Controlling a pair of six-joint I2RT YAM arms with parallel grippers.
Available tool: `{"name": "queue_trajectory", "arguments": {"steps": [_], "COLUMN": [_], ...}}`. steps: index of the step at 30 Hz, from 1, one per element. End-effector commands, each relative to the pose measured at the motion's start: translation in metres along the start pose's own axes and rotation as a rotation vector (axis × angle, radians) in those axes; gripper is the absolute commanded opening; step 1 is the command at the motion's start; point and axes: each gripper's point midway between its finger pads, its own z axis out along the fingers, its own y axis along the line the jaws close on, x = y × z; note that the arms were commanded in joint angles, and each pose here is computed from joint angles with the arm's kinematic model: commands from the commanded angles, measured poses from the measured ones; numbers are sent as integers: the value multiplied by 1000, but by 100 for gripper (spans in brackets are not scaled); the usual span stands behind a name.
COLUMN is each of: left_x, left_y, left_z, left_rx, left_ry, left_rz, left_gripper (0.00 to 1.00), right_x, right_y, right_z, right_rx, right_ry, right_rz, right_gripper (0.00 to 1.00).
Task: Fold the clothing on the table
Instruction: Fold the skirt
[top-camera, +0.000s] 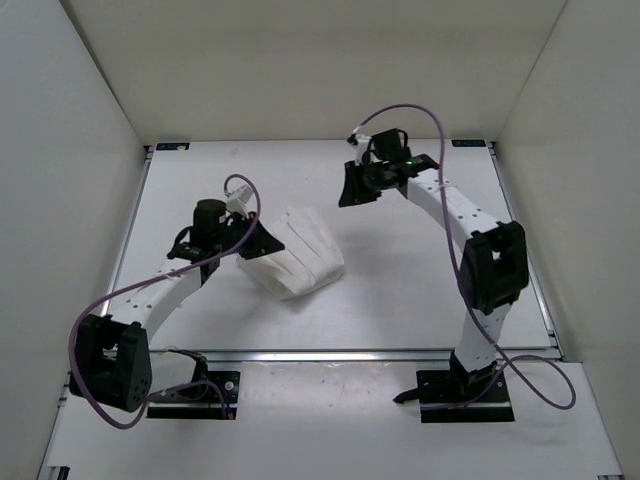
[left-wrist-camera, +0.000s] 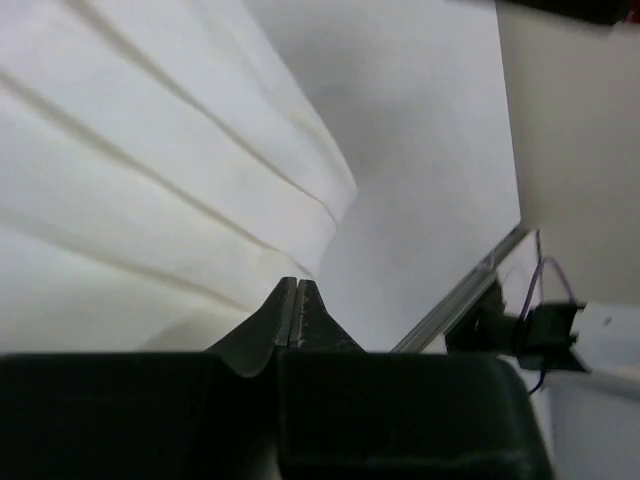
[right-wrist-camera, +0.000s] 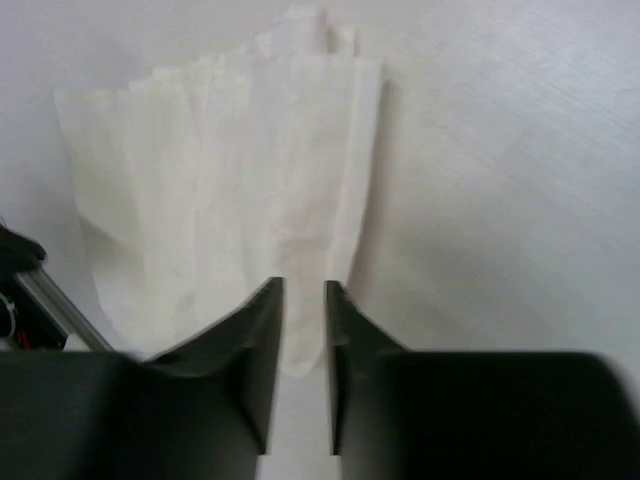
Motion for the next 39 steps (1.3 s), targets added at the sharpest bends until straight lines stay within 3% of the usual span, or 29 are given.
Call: {"name": "queue_trajectory", "arguments": {"steps": [1, 3, 8, 10, 13, 23, 28, 32, 35, 38, 39], "left_x": [9, 32, 51, 62, 75, 110, 110, 104, 79, 36, 24], "left_y": [-44, -43, -48, -31, -15, 60, 68, 55, 35, 11, 10], "left_z": [16, 26, 25, 26, 31, 25, 19, 22, 16, -2, -9], "left_rx": [166, 191, 279, 234, 201, -52, -92, -34, 28, 61, 39], "left_ry": [-30, 6, 19, 27, 71, 89, 93, 108, 63, -30, -49], "left_rz": [96, 58, -17, -60, -114, -268, -223, -212, -154, -41, -29], "left_gripper": [0, 0, 0, 0, 0, 0, 0, 0, 4, 21, 35], "right_x": [-14, -1, 27, 36, 50, 116, 139, 127, 80, 26, 12], "right_y": [-7, -11, 16, 45, 60, 28, 16, 13, 18, 20, 18], "right_z": [-34, -31, -5, 2, 16, 52, 62, 60, 44, 13, 1], "right_rx": [24, -24, -210, -356, -437, -308, -287, -289, -280, -263, -256], "right_ry": [-102, -83, -26, -1, 36, 195, 232, 222, 141, 24, -16], "right_rz": [-36, 14, 10, 14, 35, 98, 141, 144, 90, 64, 59], "right_gripper": [14, 0, 0, 0, 1, 0, 0, 0, 0, 8, 22]}}
